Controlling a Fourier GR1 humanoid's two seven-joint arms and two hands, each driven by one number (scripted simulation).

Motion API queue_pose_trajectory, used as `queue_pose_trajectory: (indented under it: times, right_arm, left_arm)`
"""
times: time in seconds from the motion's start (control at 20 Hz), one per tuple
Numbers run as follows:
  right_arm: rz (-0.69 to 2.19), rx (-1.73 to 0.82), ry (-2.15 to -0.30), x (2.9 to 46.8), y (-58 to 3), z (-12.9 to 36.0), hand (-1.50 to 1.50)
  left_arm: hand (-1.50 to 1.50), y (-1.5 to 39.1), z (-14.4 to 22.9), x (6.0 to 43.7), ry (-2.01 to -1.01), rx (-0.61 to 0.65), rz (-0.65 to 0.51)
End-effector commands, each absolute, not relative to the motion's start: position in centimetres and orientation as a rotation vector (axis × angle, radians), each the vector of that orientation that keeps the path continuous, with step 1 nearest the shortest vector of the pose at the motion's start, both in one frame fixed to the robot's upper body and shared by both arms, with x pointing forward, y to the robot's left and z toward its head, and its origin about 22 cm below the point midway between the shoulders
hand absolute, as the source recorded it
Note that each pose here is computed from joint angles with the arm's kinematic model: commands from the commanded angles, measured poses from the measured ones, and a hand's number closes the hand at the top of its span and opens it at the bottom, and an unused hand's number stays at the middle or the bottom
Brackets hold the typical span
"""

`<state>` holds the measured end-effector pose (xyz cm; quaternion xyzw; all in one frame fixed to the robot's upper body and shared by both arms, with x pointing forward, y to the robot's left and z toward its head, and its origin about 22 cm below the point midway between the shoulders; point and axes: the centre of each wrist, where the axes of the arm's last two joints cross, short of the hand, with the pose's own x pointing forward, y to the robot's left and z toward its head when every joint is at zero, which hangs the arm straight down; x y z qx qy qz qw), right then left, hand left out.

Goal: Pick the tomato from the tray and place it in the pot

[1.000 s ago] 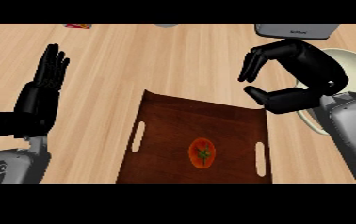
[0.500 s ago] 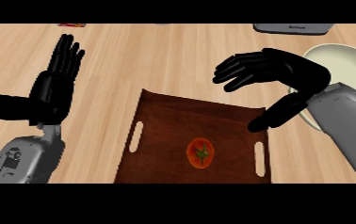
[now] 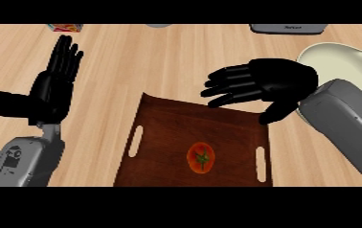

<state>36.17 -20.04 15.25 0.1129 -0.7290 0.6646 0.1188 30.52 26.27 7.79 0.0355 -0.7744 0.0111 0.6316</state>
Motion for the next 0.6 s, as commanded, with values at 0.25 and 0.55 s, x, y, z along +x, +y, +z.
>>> queue_pose_trajectory:
  times: [0.25,0.55]
  right_arm:
    - [2.232,0.366,-1.969,34.6,-16.1,13.1,-1.5]
    - [2.252,0.281,-1.864,32.3,-14.6,9.7,-1.5]
  left_arm:
    - [0.0,28.0,8.5,31.2,-1.776,0.123,0.029]
    - [0.0,26.1,8.4,30.4,-1.751,0.119,0.06]
